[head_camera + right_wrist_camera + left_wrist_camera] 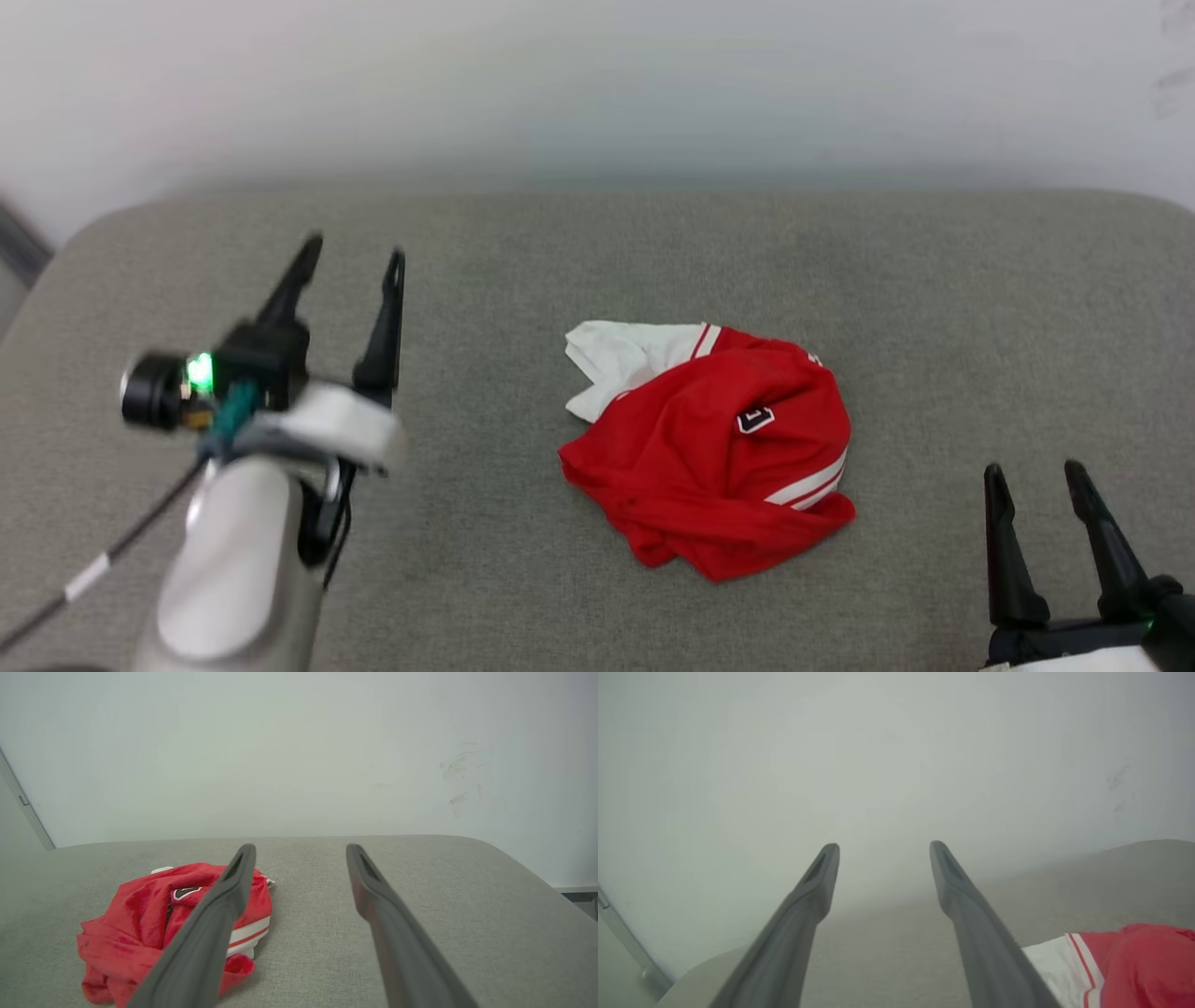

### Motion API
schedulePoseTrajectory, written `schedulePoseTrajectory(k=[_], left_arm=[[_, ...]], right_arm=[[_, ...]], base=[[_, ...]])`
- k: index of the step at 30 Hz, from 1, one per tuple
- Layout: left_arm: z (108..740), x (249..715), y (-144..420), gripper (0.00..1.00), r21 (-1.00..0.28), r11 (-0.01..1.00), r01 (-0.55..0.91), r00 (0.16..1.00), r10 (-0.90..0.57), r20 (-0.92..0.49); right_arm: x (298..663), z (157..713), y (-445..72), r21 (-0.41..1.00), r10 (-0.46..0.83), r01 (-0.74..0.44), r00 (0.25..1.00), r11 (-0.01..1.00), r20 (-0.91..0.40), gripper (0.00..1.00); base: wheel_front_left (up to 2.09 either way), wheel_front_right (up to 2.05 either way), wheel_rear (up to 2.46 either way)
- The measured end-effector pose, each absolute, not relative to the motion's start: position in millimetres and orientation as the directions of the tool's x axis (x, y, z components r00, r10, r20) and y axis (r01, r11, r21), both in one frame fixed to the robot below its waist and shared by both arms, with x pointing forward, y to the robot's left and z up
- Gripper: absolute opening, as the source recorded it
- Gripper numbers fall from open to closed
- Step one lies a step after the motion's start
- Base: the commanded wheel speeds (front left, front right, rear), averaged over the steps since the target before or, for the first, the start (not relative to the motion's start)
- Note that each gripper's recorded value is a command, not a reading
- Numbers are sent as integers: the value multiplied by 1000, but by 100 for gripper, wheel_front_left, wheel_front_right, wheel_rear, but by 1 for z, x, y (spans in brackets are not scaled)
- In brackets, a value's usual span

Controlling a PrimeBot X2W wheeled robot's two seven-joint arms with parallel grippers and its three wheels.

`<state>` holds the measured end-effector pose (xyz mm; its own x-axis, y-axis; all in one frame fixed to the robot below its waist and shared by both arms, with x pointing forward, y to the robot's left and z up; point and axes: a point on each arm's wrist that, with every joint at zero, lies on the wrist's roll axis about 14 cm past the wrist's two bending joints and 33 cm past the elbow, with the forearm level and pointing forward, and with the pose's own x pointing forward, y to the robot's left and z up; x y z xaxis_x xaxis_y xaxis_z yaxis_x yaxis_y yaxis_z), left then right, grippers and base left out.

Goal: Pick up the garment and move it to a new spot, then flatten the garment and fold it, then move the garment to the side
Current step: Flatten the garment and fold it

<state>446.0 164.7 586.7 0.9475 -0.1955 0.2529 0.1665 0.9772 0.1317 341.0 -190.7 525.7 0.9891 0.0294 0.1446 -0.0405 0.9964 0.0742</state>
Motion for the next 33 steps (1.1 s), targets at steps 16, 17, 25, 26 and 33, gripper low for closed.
schedulePoseTrajectory(k=[16,17,25,26,33], left_arm=[[582,575,77,100,197,857,477,870,-429,-241],[571,575,71,100,188,839,510,840,-440,-317],[498,554,38,100,56,706,706,520,-462,-719],[489,551,37,100,50,690,722,481,-448,-754],[399,534,41,100,-39,625,779,198,-305,-932]], right_arm=[[375,513,-208,53,-24,18,994,998,111,100],[376,512,-210,52,-27,22,994,998,106,100],[393,504,-215,37,-40,36,995,999,93,100],[396,502,-215,36,-39,36,995,999,90,100],[415,484,-220,24,-48,47,998,999,50,100]], base=[[0,0,0],[0,0,0],[0,0,0],[0,0,0],[0,0,0]])
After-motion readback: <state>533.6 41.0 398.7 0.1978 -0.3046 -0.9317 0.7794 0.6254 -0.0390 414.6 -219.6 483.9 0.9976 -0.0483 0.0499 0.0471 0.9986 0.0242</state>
